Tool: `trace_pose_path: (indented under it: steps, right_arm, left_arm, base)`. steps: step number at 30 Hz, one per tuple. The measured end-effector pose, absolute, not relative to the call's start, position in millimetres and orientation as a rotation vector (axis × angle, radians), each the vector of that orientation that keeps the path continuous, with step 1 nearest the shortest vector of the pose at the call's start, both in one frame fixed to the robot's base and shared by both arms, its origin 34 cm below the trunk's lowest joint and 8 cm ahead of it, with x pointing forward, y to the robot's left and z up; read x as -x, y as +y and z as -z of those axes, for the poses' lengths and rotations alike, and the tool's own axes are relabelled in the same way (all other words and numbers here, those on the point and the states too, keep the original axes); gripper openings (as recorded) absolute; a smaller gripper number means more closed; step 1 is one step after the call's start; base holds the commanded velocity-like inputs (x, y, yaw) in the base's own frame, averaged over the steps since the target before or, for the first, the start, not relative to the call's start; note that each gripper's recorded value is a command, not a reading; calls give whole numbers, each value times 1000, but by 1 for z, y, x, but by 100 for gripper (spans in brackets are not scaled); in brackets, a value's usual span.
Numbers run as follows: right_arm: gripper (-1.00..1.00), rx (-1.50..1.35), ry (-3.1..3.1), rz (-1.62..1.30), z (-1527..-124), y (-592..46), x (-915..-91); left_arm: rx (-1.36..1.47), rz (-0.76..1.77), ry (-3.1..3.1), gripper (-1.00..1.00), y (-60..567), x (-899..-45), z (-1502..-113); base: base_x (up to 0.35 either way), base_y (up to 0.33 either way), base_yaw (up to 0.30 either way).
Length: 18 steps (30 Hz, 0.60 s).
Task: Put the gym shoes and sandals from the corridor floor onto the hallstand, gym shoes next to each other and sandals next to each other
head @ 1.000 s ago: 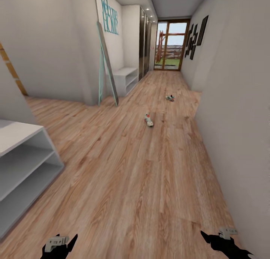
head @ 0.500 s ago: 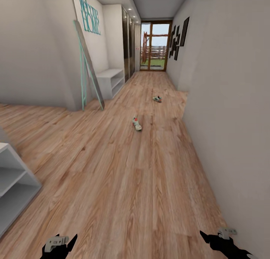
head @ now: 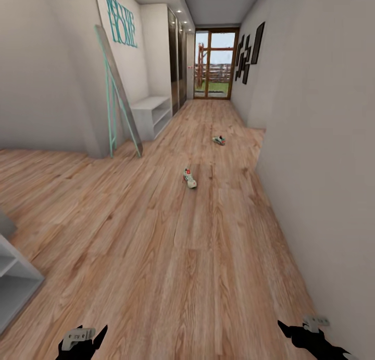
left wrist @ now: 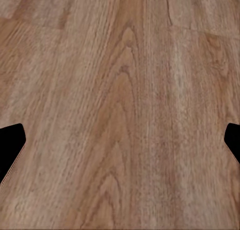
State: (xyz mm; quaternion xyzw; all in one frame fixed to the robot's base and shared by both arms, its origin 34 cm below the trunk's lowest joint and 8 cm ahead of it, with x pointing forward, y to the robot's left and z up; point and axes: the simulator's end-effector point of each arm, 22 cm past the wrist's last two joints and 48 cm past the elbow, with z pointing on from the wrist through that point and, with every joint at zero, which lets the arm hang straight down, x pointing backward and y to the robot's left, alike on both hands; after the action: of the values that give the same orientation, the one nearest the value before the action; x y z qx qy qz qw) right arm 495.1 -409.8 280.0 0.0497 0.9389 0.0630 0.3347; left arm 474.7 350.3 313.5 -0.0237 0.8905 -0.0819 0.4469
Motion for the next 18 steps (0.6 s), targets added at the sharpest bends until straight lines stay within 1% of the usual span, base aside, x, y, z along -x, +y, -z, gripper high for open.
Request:
trace_pose_path:
  steps: [15, 18]
  right_arm:
    - [100, -130, 2451, -167, -280, -409, -495]
    - [100, -130, 2451, -167, -280, -408, -495]
  left_arm:
    - [60, 203, 2204, 100, 350, -475, -314]
    - [60, 203, 2204, 100, 350, -475, -314]
  base:
    - [339, 0, 0]
    - [339, 59, 0]
